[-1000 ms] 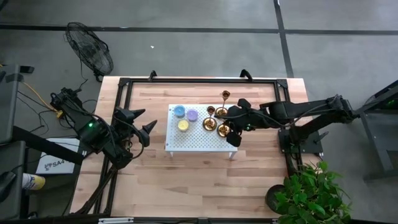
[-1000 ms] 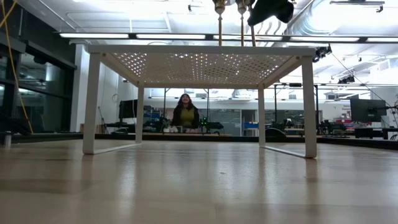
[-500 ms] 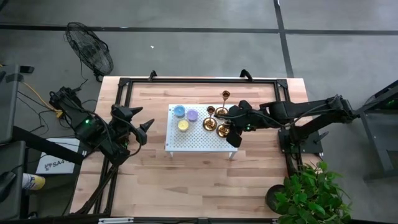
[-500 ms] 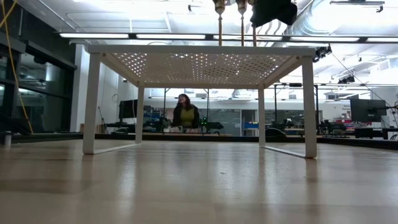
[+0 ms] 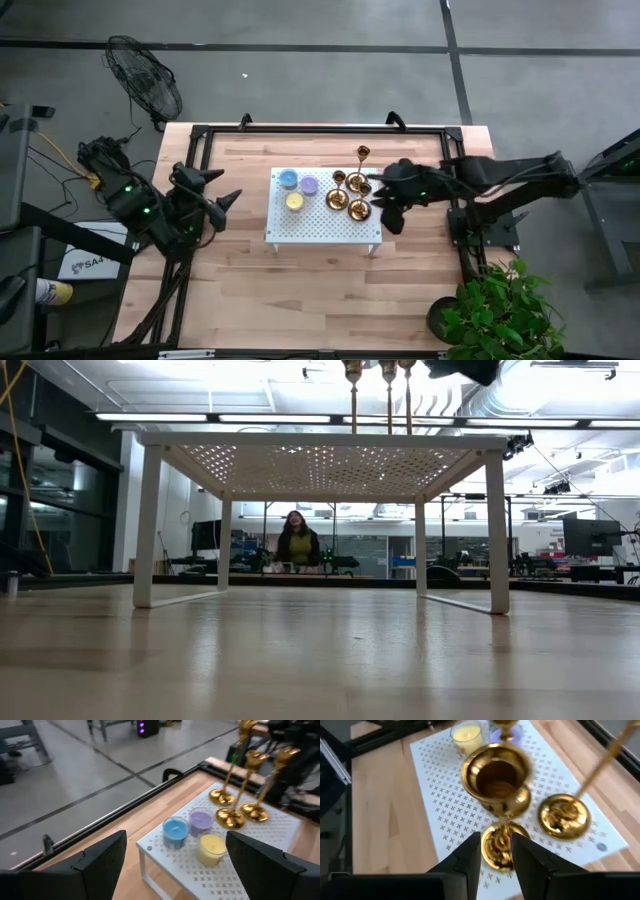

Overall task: Pick & Place candle stick holders
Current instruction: Return to Home Position

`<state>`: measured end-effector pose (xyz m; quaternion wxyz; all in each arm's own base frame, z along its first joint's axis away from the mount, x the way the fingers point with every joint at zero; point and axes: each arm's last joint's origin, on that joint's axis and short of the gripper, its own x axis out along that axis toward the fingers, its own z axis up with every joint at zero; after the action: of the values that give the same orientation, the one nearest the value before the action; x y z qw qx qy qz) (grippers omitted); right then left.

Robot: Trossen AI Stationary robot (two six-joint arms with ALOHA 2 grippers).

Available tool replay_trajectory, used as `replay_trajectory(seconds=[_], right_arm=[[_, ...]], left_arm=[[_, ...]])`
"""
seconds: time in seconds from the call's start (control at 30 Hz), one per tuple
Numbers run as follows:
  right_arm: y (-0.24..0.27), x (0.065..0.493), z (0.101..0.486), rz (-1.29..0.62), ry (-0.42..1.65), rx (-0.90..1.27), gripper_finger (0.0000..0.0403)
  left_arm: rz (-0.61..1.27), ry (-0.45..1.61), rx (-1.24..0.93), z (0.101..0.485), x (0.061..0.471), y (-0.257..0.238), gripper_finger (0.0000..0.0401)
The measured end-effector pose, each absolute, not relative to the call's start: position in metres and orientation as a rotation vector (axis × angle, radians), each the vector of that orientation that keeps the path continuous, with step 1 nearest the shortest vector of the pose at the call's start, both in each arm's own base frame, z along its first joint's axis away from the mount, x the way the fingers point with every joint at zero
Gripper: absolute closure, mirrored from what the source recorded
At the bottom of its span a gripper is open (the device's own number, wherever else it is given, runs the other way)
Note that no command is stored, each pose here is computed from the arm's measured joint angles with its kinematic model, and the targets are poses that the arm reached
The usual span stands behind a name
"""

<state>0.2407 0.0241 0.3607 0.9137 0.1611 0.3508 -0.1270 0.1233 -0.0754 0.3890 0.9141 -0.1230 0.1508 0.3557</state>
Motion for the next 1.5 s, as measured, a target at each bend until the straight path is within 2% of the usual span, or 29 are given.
replay_trajectory(seconds=[0.2, 0.33, 0.5, 0.73, 0.93, 1.07, 1.2, 1.33, 1.5], right_arm=[[0.021, 0.203, 0.374, -0.371, 0.698, 0.355, 0.0302], [0.026, 0.176, 0.381, -0.445, 0.669, 0.326, 0.0302], [0.036, 0.155, 0.380, -0.480, 0.528, 0.278, 0.0302], [0.048, 0.147, 0.336, -0.301, 0.349, 0.431, 0.0301], [0.048, 0.144, 0.291, -0.168, 0.161, 0.528, 0.0301], [0.045, 0.139, 0.271, -0.128, 0.069, 0.569, 0.0301], [0.042, 0.134, 0.258, -0.102, 0.035, 0.597, 0.0301], [0.041, 0.133, 0.256, -0.096, 0.023, 0.597, 0.0301], [0.041, 0.133, 0.256, -0.122, 0.017, 0.583, 0.0301]], left_arm=[[0.660, 0.249, -0.238, 0.380, 0.103, -0.073, 0.0066], [0.617, 0.179, -0.319, 0.362, 0.090, -0.069, 0.0066], [0.557, 0.174, -0.351, 0.332, 0.083, -0.071, 0.0066], [0.557, 0.130, -0.470, 0.283, 0.081, -0.069, 0.0066], [0.547, 0.079, -0.532, 0.258, 0.074, -0.057, 0.0066], [0.499, 0.084, -0.554, 0.257, 0.066, -0.048, 0.0066], [0.372, 0.089, -0.559, 0.267, 0.058, -0.044, 0.0066], [0.148, 0.118, -0.520, 0.287, 0.053, -0.047, 0.0066], [-0.117, 0.051, -0.396, 0.314, 0.052, -0.052, 0.0066]])
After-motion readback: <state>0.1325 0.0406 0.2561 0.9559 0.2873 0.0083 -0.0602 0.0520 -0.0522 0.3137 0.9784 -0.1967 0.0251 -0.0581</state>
